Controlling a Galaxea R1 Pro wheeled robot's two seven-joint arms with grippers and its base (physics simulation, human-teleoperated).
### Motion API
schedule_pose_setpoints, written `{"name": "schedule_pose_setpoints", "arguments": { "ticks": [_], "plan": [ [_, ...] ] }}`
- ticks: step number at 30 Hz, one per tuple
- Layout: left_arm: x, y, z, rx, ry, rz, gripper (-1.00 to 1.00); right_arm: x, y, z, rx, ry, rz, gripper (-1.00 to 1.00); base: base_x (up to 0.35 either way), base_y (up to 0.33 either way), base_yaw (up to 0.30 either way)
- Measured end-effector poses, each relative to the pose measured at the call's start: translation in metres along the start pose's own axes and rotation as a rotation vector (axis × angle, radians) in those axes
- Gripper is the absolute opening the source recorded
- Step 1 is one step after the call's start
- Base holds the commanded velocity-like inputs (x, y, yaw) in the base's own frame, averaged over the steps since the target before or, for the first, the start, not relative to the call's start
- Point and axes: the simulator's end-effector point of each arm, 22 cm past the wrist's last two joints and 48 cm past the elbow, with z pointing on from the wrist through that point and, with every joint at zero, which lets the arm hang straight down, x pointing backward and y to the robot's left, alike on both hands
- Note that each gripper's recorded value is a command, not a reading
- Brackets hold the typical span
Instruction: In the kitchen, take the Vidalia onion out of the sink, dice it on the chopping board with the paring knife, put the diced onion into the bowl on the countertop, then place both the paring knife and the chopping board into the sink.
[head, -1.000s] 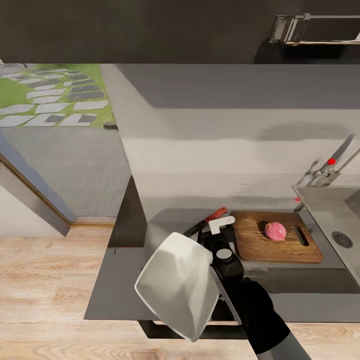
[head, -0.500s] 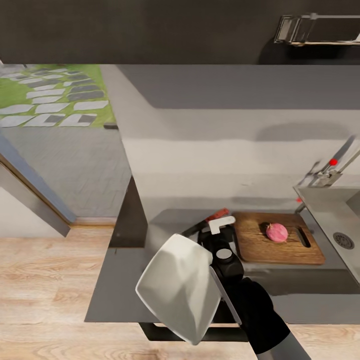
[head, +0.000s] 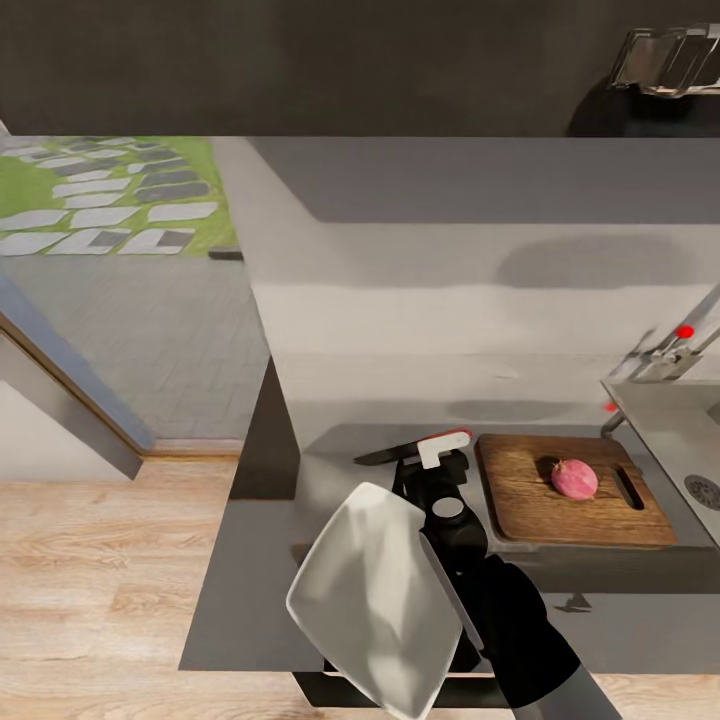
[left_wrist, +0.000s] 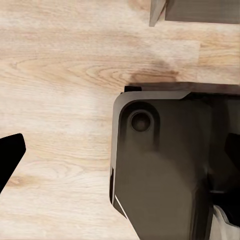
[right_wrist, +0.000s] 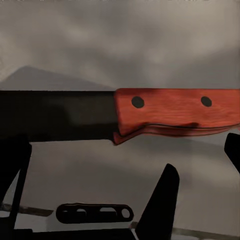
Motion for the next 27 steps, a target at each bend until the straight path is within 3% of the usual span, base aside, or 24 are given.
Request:
{"name": "schedule_pose_setpoints", "arguments": {
  "ticks": [18,27],
  "plan": [
    [0.0000,-0.0002,-0.0001,0.000,0.000,0.000,1.00,-0.0001,0.0000,-0.0001,0.001,0.000,-0.001,1.00,0.019,0.117,0.000],
    [0.0000,0.0001,0.0000,0.000,0.000,0.000,1.00,-0.0002,0.0004,0.0000,-0.001,0.000,0.001,1.00,0.013,0.021,0.000]
  ]
}}
